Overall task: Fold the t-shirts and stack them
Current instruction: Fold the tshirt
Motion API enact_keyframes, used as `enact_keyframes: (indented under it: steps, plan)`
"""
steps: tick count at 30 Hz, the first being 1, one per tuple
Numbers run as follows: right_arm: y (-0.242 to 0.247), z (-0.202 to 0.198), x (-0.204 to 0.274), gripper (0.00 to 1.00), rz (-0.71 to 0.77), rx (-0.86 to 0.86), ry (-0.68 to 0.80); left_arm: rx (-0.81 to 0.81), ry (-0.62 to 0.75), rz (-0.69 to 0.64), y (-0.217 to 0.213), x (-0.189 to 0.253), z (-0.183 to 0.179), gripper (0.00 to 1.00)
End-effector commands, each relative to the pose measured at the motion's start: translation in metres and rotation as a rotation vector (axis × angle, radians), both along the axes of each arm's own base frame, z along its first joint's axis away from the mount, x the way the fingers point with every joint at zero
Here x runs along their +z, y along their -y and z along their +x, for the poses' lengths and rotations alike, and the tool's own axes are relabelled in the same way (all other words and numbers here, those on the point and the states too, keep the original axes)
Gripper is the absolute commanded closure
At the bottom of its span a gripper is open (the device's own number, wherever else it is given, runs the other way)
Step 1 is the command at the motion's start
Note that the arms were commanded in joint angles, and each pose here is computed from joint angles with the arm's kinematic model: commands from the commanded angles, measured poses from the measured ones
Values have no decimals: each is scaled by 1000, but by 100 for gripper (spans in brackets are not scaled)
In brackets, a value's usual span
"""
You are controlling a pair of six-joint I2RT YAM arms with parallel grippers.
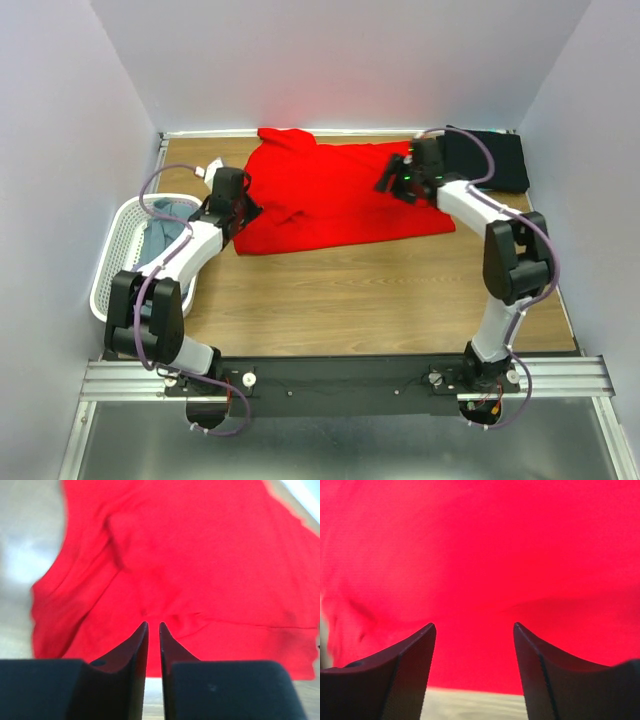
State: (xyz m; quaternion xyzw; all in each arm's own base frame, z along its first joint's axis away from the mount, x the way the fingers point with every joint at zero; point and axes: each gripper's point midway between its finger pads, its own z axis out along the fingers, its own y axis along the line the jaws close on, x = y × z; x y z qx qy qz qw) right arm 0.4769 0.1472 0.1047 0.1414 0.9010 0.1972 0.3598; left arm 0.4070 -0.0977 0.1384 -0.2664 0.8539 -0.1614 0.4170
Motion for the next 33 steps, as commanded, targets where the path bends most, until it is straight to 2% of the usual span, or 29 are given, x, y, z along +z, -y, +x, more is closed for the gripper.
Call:
enact_keyframes:
  steps: [1,5,10,16,22,26,33]
  plan:
    - [-77,-3,8,32,-52,192,74,111,-69,-20,-13,-34,-15,84]
    - [-125,-11,4,32,-66,293,100,145,-104,-38,-15,-58,-22,85]
    - [-132,-21,-12,32,-79,291,68,189,-179,-26,-21,-91,-30,86]
    - [-86,-28,-23,32,-189,149,56,251,-232,10,-40,-118,-41,86]
    - [5,-26,-39,32,-219,-63,-14,266,-241,27,-52,-120,-47,86]
    - [48,-30,-51,32,-267,-158,-48,259,-242,43,-54,-118,-47,86]
    - [69,-49,-87,32,-329,-231,-150,249,-244,59,-55,-114,-46,86]
